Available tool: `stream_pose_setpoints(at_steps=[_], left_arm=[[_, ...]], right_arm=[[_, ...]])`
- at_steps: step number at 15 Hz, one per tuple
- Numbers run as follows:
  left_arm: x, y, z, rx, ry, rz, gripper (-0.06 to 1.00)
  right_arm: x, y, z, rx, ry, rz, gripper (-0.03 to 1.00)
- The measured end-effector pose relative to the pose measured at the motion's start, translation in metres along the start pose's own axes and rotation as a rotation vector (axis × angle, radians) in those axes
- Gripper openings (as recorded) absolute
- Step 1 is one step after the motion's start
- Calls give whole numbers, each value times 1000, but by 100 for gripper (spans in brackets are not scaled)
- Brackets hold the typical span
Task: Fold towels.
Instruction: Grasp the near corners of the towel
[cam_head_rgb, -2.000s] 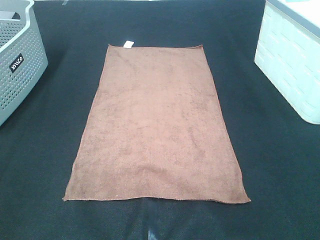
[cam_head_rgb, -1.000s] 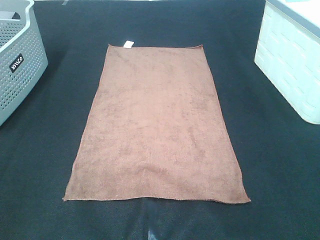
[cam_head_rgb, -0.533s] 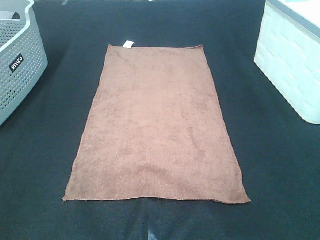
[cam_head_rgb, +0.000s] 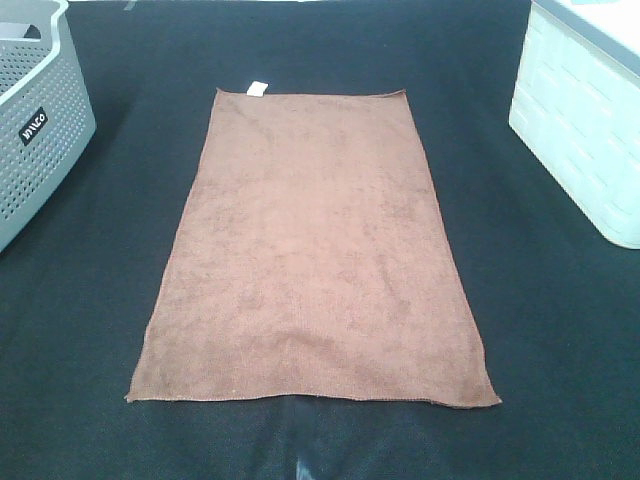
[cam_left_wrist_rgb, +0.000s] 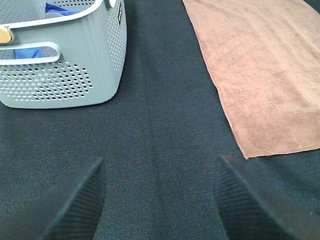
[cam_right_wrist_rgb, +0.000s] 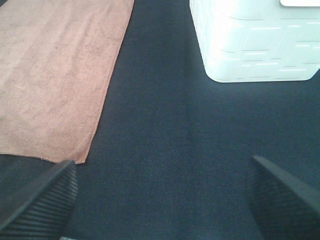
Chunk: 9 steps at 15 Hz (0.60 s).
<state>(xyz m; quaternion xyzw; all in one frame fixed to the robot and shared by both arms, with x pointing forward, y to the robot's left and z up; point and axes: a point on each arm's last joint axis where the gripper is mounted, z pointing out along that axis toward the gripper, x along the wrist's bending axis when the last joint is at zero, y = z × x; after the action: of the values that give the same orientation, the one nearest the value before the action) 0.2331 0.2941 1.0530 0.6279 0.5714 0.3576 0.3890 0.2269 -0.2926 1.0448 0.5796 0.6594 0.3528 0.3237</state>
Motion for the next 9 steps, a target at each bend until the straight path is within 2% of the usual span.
stream_pose_setpoints(at_steps=[9], left_arm=[[0, 0, 0, 0, 0, 0, 61]], right_arm=[[0, 0, 0, 0, 0, 0, 85]])
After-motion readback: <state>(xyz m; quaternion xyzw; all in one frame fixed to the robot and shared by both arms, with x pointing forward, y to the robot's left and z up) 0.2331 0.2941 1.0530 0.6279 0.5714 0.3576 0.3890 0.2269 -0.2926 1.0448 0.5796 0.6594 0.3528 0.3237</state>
